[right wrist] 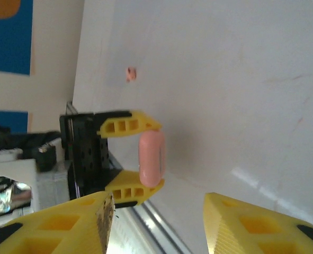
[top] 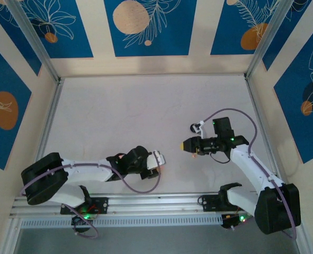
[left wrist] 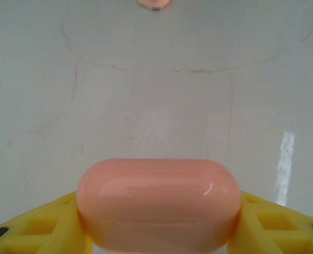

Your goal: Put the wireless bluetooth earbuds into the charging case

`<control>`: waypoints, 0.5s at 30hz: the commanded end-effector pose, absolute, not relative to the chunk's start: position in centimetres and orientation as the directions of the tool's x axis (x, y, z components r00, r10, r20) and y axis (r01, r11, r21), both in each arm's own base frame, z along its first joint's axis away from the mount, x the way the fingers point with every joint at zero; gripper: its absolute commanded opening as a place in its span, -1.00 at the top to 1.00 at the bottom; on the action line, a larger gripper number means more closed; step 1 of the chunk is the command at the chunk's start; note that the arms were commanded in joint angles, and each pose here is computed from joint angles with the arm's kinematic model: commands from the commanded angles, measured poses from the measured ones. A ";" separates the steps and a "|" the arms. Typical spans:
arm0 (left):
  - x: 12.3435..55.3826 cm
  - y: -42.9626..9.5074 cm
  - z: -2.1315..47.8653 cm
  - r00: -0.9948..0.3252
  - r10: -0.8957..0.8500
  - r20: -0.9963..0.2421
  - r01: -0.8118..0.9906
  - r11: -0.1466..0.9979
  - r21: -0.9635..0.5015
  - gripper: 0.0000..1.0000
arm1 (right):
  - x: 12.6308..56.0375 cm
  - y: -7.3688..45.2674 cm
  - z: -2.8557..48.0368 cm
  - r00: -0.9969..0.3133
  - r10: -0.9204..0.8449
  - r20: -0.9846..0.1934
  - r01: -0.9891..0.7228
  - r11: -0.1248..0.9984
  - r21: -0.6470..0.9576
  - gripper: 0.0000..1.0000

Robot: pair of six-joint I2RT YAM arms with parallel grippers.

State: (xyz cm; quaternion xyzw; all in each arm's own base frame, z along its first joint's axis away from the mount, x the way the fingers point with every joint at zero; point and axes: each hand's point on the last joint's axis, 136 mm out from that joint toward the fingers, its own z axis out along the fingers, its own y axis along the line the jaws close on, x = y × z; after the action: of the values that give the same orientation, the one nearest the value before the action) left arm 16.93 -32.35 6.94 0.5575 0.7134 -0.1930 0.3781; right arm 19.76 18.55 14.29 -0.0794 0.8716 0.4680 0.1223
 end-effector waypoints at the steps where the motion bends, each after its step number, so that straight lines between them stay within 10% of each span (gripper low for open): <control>1: 17.4 -34.3 10.3 0.035 0.545 -0.838 0.943 0.261 0.209 0.02 | 18.6 20.0 13.8 -0.958 -0.077 -0.276 -0.273 0.540 0.796 0.03; 15: 17.5 -35.6 10.5 0.014 0.523 -0.852 0.952 0.255 0.172 0.05 | 16.5 22.9 11.5 -0.960 -0.169 -0.224 -0.280 0.527 0.803 0.03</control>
State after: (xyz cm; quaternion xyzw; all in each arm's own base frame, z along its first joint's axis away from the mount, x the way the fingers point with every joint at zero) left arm 17.25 -34.53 9.15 0.5599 0.6729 -0.2268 0.4270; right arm 16.44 22.42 11.58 -0.1291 0.8723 0.4679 0.0602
